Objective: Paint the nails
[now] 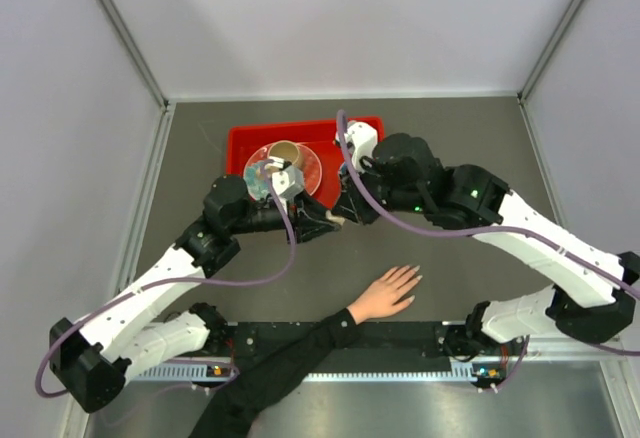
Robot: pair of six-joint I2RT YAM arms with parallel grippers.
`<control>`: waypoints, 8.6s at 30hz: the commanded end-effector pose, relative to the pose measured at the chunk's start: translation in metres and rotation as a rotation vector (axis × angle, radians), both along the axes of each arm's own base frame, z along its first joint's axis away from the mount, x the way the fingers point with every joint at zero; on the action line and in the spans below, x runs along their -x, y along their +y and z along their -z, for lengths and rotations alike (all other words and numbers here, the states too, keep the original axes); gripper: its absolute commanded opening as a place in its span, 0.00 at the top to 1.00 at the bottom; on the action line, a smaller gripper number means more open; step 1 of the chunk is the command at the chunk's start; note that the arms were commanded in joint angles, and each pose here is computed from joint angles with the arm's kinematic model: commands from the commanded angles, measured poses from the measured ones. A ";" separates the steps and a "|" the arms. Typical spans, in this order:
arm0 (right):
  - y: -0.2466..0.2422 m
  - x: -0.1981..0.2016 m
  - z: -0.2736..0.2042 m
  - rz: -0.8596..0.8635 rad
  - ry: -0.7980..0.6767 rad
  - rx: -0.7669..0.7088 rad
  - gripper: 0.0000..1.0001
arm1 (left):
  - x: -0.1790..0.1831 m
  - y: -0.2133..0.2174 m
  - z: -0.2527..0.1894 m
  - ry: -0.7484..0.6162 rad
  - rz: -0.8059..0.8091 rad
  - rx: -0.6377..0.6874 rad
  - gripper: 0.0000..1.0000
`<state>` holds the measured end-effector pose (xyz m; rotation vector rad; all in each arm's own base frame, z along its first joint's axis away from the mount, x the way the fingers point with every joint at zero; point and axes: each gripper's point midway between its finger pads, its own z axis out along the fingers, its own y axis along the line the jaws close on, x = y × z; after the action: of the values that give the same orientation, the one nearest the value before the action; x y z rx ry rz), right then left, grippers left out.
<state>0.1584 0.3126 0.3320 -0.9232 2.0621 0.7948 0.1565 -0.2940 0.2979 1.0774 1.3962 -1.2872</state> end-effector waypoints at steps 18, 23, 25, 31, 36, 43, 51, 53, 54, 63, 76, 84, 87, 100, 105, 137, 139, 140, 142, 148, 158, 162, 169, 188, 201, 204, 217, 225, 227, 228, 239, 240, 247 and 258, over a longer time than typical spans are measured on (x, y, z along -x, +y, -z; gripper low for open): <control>0.014 -0.017 -0.032 0.326 -0.021 -0.138 0.34 | -0.044 0.017 -0.018 -0.114 -0.293 0.012 1.00; -0.009 0.009 -0.045 0.096 -0.018 -0.173 0.34 | -0.009 0.003 -0.021 -0.086 -0.062 0.025 1.00; -0.011 0.017 -0.046 -0.009 -0.047 -0.170 0.39 | 0.006 0.000 -0.026 -0.079 0.033 0.055 1.00; -0.012 0.046 -0.036 -0.252 -0.029 -0.104 0.48 | 0.057 0.003 -0.031 -0.028 0.363 0.079 1.00; -0.004 0.041 -0.029 -0.285 -0.021 -0.085 0.48 | 0.060 0.002 -0.030 -0.020 0.382 0.075 1.00; 0.002 0.040 -0.029 -0.299 -0.021 -0.097 0.66 | 0.056 0.000 -0.028 -0.015 0.363 0.070 1.00; 0.006 0.031 -0.006 -0.193 0.062 -0.086 1.00 | 0.003 -0.002 -0.025 -0.091 0.013 0.057 1.00; 0.011 0.009 -0.009 -0.017 0.070 -0.145 1.00 | -0.031 0.007 -0.018 -0.109 -0.195 0.019 1.00; 0.011 0.002 -0.007 0.058 0.070 -0.156 1.00 | -0.037 0.013 -0.020 -0.120 -0.255 0.018 1.00; 0.050 -0.030 0.037 0.643 0.000 -0.028 1.00 | -0.073 0.048 -0.024 -0.184 -0.562 0.014 1.00; 0.023 -0.025 -0.002 0.476 0.043 -0.112 0.30 | -0.068 0.033 -0.015 -0.136 -0.468 -0.036 1.00; -0.017 -0.001 -0.026 0.180 -0.051 -0.113 0.31 | -0.012 0.004 -0.021 -0.095 -0.093 0.024 1.00; -0.015 0.016 -0.025 0.018 -0.052 -0.117 0.42 | 0.015 -0.002 -0.026 -0.070 0.080 0.061 1.00; -0.004 0.058 -0.017 -0.324 -0.005 -0.110 0.40 | 0.057 -0.002 -0.028 0.014 0.368 0.071 1.00; -0.003 0.055 -0.025 -0.329 -0.027 -0.126 0.47 | 0.060 -0.003 -0.026 0.030 0.391 0.064 1.00; 0.042 -0.037 0.032 0.553 0.033 -0.136 1.00 | -0.069 0.039 -0.021 -0.176 -0.517 0.008 1.00; 0.055 -0.038 0.032 0.540 0.051 -0.173 1.00 | -0.072 0.043 -0.019 -0.174 -0.552 0.004 1.00; 0.059 -0.038 0.030 0.534 0.052 -0.186 1.00 | -0.071 0.043 -0.020 -0.173 -0.551 0.008 1.00; 0.060 -0.039 0.020 0.529 0.043 -0.180 0.95 | -0.072 0.043 -0.019 -0.172 -0.554 0.003 1.00; 0.039 -0.021 0.001 0.380 0.017 -0.084 0.37 | -0.065 0.040 -0.023 -0.178 -0.509 0.009 1.00; -0.013 0.035 -0.029 -0.054 -0.004 -0.184 0.33 | 0.008 0.005 -0.032 -0.156 -0.023 0.074 1.00; -0.012 0.070 -0.035 -0.299 -0.024 -0.212 0.35 | 0.047 -0.003 -0.026 -0.064 0.266 0.074 1.00; -0.011 0.065 -0.026 -0.328 -0.033 -0.122 0.44 | 0.060 -0.005 -0.023 0.018 0.400 0.050 1.00; 0.004 0.046 -0.013 -0.286 -0.057 -0.090 0.81 | 0.056 -0.009 -0.019 0.007 0.360 0.047 1.00; 0.028 -0.033 0.037 0.624 0.018 -0.057 1.00 | -0.085 0.044 -0.006 -0.141 -0.611 -0.071 1.00; 0.039 -0.041 0.040 0.681 -0.016 -0.075 1.00 | -0.086 0.047 -0.006 -0.143 -0.627 -0.075 1.00; -0.028 -0.035 0.001 0.481 -0.122 -0.026 0.21 | -0.070 0.021 0.003 -0.101 -0.450 -0.102 1.00; -0.020 0.030 -0.017 -0.049 -0.053 -0.174 0.32 | 0.007 -0.007 -0.012 -0.061 0.021 0.009 1.00; -0.015 0.044 -0.018 -0.164 -0.066 -0.179 0.31 | 0.037 -0.009 -0.020 -0.027 0.207 0.055 1.00; -0.012 0.049 -0.017 -0.208 -0.059 -0.180 0.30 | 0.043 -0.010 -0.018 -0.008 0.253 0.062 1.00; -0.005 0.057 -0.018 -0.324 -0.068 -0.163 0.51 | 0.062 -0.010 -0.017 0.057 0.412 0.046 1.00; -0.005 0.056 -0.018 -0.317 -0.071 -0.162 0.54 | 0.061 -0.010 -0.016 0.062 0.403 0.041 1.00; -0.005 0.045 -0.011 -0.232 -0.057 -0.161 0.94 | 0.043 -0.014 -0.014 0.034 0.279 0.031 1.00; 0.009 -0.038 0.037 0.738 -0.068 -0.062 1.00 | -0.094 0.043 0.003 -0.118 -0.636 -0.121 1.00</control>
<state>0.1757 0.3099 0.3070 -0.4424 2.0986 0.6837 0.1749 -0.2961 0.2707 1.0072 1.5501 -1.1299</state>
